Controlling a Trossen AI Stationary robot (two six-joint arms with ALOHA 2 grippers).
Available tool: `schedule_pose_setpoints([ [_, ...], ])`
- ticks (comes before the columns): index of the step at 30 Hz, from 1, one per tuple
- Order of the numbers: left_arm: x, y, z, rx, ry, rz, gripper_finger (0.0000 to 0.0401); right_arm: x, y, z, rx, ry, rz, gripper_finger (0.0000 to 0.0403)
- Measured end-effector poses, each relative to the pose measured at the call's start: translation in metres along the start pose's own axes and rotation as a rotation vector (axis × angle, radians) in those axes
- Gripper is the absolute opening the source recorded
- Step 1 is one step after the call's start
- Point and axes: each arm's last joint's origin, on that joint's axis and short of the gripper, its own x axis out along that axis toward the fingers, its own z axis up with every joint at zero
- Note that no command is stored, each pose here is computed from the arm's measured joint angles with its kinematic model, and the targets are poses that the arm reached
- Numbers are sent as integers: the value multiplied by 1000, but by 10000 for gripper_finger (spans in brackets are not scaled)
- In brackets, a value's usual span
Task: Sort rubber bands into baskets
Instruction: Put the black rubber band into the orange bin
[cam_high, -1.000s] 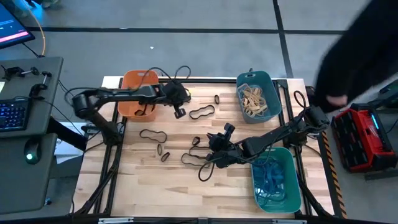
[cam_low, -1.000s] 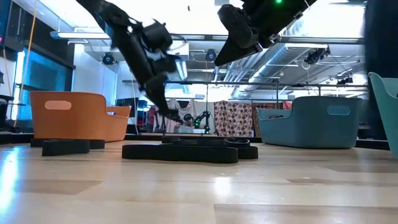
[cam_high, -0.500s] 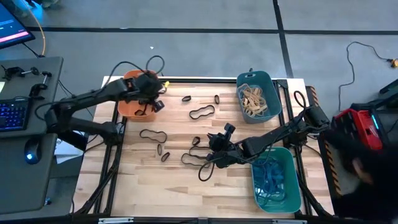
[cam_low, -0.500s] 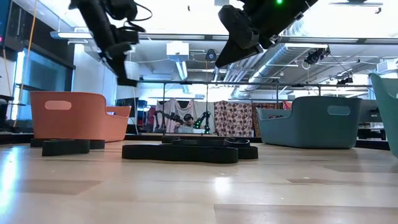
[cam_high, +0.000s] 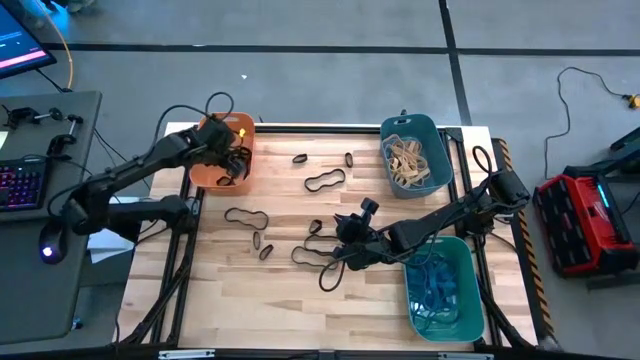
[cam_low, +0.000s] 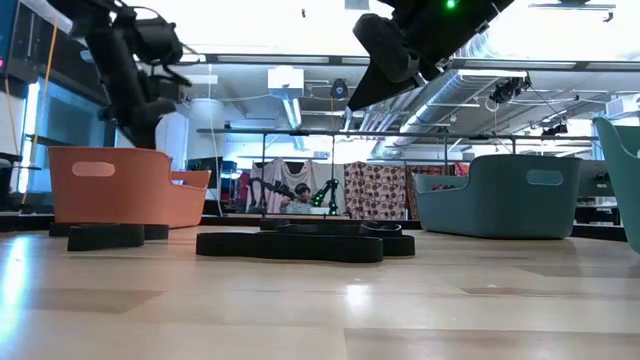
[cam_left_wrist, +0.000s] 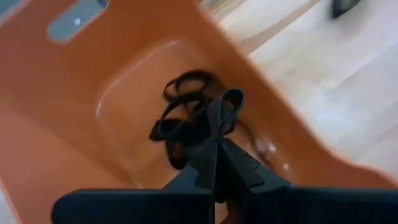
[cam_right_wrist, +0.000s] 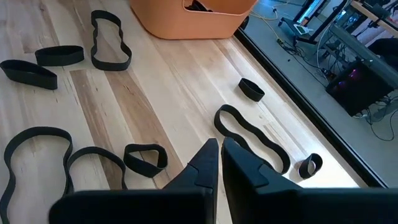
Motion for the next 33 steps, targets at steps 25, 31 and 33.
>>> schedule_pose_setpoints([
  [25, 60, 16, 2, -24, 260, -23, 3, 5, -3, 1, 6, 14, 8, 9],
  [31, 71, 13, 5, 13, 266, -37, 6, 5, -3, 1, 6, 15, 8, 9],
  [33, 73, 11, 4, 29, 274, -41, 14, 5, -3, 1, 5, 15, 8, 9],
])
